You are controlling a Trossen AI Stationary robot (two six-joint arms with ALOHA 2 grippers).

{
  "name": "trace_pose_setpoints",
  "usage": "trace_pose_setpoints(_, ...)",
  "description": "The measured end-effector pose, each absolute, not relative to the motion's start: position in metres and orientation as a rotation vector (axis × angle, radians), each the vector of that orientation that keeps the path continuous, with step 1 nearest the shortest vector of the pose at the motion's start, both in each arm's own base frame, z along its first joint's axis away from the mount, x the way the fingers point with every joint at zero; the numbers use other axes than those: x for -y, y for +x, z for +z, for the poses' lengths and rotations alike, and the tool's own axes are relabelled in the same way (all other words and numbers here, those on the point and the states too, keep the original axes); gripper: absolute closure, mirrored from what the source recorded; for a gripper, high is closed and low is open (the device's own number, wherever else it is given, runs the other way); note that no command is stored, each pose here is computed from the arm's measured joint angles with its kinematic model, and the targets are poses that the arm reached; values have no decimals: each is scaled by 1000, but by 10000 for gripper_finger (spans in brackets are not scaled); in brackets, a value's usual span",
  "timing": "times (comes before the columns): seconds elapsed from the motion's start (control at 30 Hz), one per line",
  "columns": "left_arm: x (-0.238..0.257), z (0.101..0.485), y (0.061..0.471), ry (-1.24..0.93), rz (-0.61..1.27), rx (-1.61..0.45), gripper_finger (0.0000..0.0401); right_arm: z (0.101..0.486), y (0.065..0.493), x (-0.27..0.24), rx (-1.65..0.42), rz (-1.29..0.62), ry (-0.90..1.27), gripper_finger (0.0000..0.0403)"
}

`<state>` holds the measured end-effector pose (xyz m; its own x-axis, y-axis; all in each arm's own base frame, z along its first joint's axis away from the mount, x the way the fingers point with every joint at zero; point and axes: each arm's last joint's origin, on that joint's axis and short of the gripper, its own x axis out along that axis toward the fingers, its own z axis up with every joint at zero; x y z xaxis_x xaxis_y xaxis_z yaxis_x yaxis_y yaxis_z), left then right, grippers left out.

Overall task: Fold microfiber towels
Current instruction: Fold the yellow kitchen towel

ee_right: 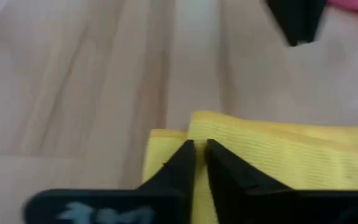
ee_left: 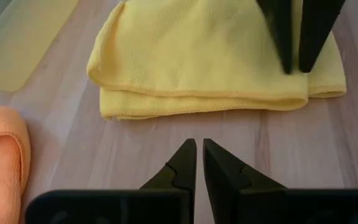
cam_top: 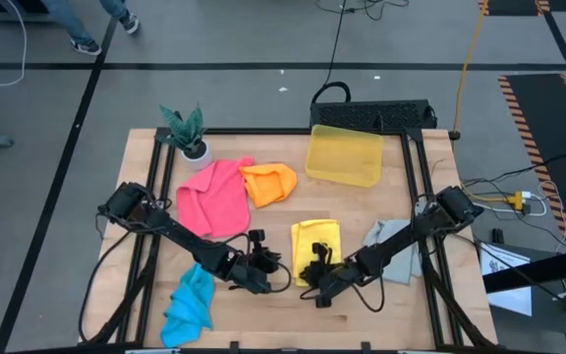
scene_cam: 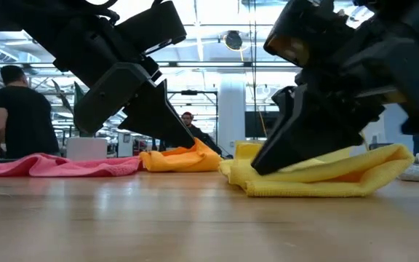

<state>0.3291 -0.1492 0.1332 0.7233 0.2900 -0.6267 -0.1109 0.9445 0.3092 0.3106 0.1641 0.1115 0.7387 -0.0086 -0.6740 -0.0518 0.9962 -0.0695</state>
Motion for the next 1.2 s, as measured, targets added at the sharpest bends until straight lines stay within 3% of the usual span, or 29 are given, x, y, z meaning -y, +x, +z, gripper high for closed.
trace_pose_setpoints(0.33,149,133,329,260,223,-731,370,129,303,-177,-679,84,-175,401)
trace_pose_setpoints(0.7,175,143,325,381,177,-604,370,169,273,-204,-521,63,-522,402)
trace_pose_setpoints(1.2,163,126,336,252,-32,-721,370,151,262,-214,-608,143,-523,403)
